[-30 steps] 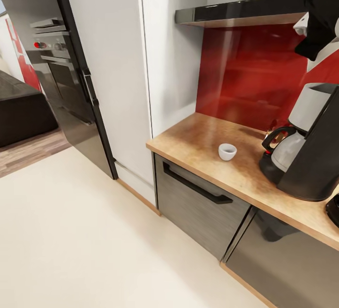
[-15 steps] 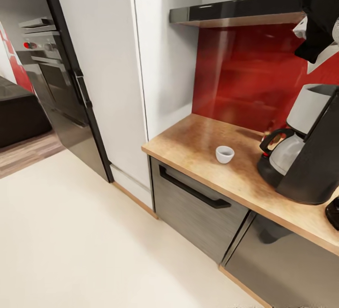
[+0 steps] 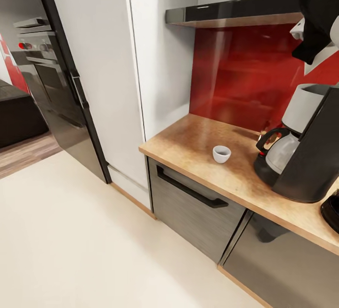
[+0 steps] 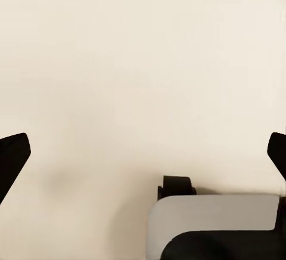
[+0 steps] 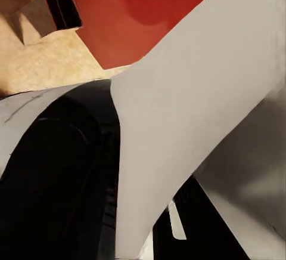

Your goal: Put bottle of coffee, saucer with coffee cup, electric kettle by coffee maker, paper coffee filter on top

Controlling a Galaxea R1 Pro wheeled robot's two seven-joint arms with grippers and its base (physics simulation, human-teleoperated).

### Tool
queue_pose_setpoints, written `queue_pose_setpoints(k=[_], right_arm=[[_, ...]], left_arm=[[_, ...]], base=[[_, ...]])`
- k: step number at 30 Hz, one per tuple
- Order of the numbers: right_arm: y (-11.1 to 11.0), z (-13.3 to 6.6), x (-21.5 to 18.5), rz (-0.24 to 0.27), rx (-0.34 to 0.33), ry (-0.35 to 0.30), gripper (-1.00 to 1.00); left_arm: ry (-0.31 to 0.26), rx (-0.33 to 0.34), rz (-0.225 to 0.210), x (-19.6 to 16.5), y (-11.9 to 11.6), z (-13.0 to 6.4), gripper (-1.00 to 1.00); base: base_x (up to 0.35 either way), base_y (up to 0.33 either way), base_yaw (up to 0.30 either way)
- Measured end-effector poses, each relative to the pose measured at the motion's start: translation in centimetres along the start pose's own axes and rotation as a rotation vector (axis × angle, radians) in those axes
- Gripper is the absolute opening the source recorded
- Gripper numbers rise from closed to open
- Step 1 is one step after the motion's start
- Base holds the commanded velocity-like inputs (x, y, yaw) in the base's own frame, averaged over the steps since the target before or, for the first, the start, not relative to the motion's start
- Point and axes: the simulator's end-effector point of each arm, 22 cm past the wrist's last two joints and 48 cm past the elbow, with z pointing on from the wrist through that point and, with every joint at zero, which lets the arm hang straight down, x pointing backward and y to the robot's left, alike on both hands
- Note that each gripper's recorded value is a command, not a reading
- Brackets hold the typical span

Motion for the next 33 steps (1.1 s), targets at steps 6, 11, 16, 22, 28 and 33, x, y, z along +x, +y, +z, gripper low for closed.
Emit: queue_pose_setpoints(k=[6, 11, 16, 22, 28, 33], right_arm=[[0.8, -0.9, -1.0, 0.008, -0.04, -0.032, -1.0], [1.0, -1.0, -1.1, 0.011, -0.049, -0.037, -1.0], [1.0, -1.0, -1.1, 0.011, -0.049, -0.037, -1.0], [1.4, -0.9, -1.2, 0.011, -0.059, -0.04, -1.0], [2.4, -0.7, -1.6, 0.026, -0.108, -0.06, -1.0], [9.2, -2.8, -5.5, 0.118, -0.433, -0.223, -1.0]], left_arm=[[0.001, 0.017, -0.007, 0.1, -1.4, 0.0, 1.0], [0.001, 0.017, -0.007, 0.1, -1.4, 0.0, 1.0], [0.001, 0.017, -0.007, 0.1, -1.4, 0.0, 1.0], [0.001, 0.016, -0.013, 0.1, -1.5, 0.0, 1.0], [0.001, 0.017, -0.017, 0.1, -1.7, 0.0, 1.0], [0.001, 0.018, -0.017, 0.1, -1.7, 0.0, 1.0]], base=[[0.0, 0.0, 0.0], [0.0, 0.0, 0.0], [0.0, 0.0, 0.0], [0.0, 0.0, 0.0], [0.0, 0.0, 0.0], [0.0, 0.0, 0.0]])
